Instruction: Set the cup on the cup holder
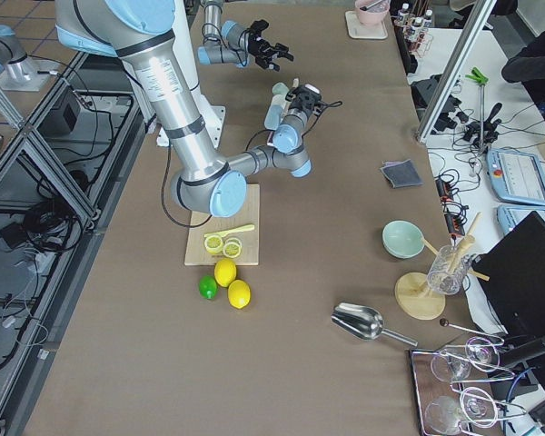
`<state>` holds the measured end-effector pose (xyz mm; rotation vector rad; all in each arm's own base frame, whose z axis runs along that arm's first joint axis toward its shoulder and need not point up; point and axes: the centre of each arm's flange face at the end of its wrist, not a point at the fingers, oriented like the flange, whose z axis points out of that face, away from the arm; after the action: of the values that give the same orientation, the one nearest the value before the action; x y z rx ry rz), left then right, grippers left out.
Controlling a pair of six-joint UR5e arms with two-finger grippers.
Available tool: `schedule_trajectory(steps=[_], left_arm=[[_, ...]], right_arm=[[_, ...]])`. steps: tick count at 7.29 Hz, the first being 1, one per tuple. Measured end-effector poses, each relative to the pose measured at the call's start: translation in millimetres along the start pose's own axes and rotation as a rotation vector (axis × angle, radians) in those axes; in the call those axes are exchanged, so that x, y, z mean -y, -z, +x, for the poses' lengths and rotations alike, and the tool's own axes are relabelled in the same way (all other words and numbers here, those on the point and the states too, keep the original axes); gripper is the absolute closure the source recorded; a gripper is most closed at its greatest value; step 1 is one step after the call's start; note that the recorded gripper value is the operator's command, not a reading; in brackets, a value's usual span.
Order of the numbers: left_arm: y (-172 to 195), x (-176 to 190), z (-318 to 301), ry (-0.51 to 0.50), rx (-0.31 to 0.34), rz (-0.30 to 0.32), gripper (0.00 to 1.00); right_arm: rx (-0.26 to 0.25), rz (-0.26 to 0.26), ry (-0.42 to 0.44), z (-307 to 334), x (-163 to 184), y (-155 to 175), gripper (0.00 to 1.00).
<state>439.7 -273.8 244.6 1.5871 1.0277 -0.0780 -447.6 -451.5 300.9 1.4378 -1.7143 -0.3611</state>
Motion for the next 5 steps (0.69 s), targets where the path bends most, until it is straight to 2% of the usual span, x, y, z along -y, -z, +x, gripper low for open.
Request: schedule_trajectory(steps=[2,4,5], left_arm=[[-8,35,-20,-0.093,0.026,-0.101,0.02],[-31,48,-32,0.041,0.012,-0.263,0.02],[-45,52,-51,0.064,0.016,-0.357,0.02]], right_arm=[[-0.003,-0.003,0.0,2,-1,-1,1.0],[-0.004,-0.007,-0.002,2,-4,-2,1.0],[-0.006,-0.006,-0.003,2,-4,-2,1.0]])
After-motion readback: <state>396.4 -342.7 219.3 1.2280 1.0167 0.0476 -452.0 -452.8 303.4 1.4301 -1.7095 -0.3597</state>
